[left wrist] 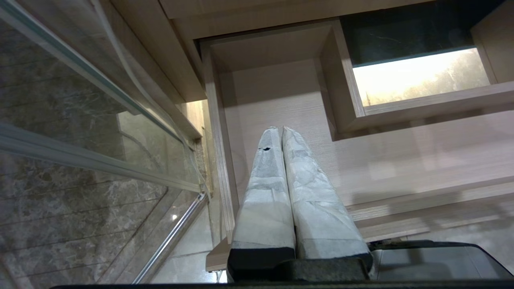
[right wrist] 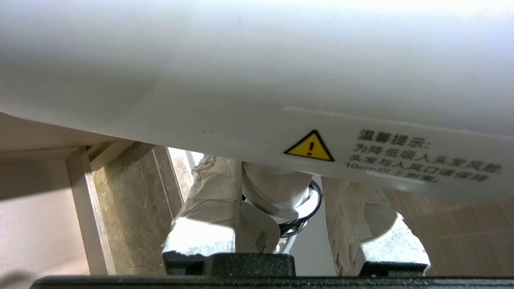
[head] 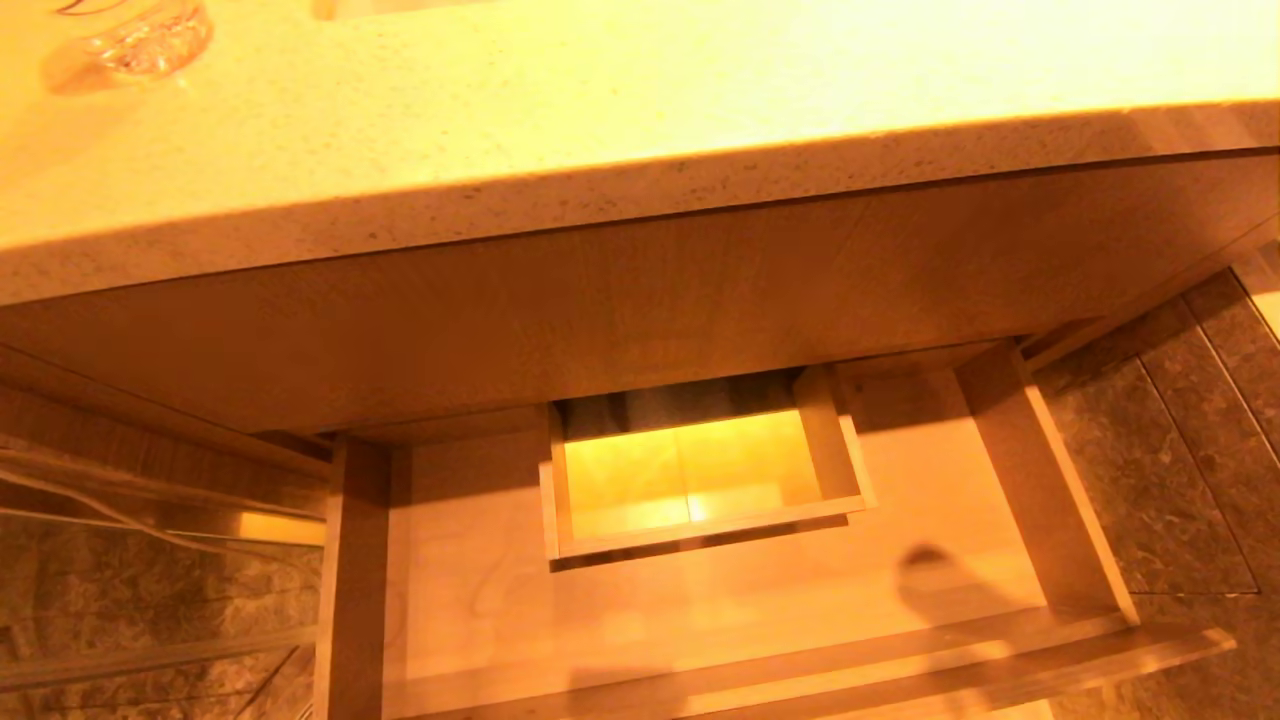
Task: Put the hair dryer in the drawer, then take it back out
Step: Close the drawer
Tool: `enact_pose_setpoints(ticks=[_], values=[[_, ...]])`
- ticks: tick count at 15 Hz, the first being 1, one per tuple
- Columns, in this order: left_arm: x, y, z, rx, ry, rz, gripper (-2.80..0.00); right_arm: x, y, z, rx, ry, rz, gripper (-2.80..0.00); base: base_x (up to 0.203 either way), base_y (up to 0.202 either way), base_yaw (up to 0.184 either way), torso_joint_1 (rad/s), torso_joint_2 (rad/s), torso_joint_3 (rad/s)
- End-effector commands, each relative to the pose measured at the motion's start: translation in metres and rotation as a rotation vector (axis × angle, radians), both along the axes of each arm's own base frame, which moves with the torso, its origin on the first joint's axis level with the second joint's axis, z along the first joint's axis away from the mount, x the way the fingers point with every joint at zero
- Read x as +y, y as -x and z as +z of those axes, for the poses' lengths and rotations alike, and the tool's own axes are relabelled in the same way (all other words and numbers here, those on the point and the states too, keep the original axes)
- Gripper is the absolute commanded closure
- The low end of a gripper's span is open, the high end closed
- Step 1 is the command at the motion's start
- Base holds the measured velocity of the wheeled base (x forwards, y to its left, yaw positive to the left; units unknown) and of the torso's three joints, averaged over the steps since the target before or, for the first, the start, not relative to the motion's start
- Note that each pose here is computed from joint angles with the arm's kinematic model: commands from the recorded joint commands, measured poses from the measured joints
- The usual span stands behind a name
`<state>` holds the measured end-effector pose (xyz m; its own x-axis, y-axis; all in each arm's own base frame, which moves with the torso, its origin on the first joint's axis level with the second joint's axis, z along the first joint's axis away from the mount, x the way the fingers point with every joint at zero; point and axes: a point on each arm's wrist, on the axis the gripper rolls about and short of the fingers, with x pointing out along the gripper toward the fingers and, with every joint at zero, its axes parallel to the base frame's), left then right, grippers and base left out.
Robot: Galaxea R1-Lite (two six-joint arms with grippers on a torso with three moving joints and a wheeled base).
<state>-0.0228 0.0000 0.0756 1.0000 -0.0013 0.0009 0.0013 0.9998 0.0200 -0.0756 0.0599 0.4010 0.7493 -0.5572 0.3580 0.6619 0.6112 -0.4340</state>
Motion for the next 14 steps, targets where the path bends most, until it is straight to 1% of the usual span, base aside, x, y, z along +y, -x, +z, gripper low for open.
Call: enact_pose_setpoints(ticks=[1, 3, 4, 5, 6, 7, 9, 11, 13, 14], values=[[0.000, 0.000, 0.000, 0.001, 0.000, 0.000, 0.00, -0.004, -0.005, 0.001, 0.017, -0.009, -0.001, 0.00, 0.000, 0.000, 0.000, 0.000, 0.00, 0.000], [0.000, 0.000, 0.000, 0.001, 0.000, 0.000, 0.00, -0.004, -0.006, 0.002, 0.013, -0.023, 0.002, 0.00, 0.000, 0.000, 0.000, 0.000, 0.00, 0.000], [0.000, 0.000, 0.000, 0.001, 0.000, 0.000, 0.00, -0.007, -0.009, 0.002, 0.008, -0.046, 0.011, 0.00, 0.000, 0.000, 0.000, 0.000, 0.00, 0.000], [0.000, 0.000, 0.000, 0.001, 0.000, 0.000, 0.00, -0.007, -0.009, 0.001, 0.005, -0.053, 0.013, 0.00, 0.000, 0.000, 0.000, 0.000, 0.00, 0.000], [0.000, 0.000, 0.000, 0.001, 0.000, 0.000, 0.00, -0.009, -0.011, -0.002, 0.001, -0.092, 0.025, 0.00, 0.000, 0.000, 0.000, 0.000, 0.00, 0.000], [0.000, 0.000, 0.000, 0.001, 0.000, 0.000, 0.00, -0.008, -0.010, -0.003, -0.013, -0.109, 0.035, 0.00, 0.000, 0.000, 0.000, 0.000, 0.00, 0.000], [0.000, 0.000, 0.000, 0.001, 0.000, 0.000, 0.00, -0.011, -0.014, -0.001, -0.001, -0.111, 0.035, 0.00, 0.000, 0.000, 0.000, 0.000, 0.00, 0.000], [0.000, 0.000, 0.000, 0.001, 0.000, 0.000, 0.00, -0.013, -0.017, -0.003, 0.002, -0.139, 0.022, 0.00, 0.000, 0.000, 0.000, 0.000, 0.00, 0.000], [0.000, 0.000, 0.000, 0.001, 0.000, 0.000, 0.00, -0.013, -0.017, -0.003, 0.022, -0.134, 0.031, 0.00, 0.000, 0.000, 0.000, 0.000, 0.00, 0.000], [0.000, 0.000, 0.000, 0.001, 0.000, 0.000, 0.00, -0.017, -0.021, -0.002, 0.029, -0.143, 0.026, 0.00, 0.000, 0.000, 0.000, 0.000, 0.00, 0.000]])
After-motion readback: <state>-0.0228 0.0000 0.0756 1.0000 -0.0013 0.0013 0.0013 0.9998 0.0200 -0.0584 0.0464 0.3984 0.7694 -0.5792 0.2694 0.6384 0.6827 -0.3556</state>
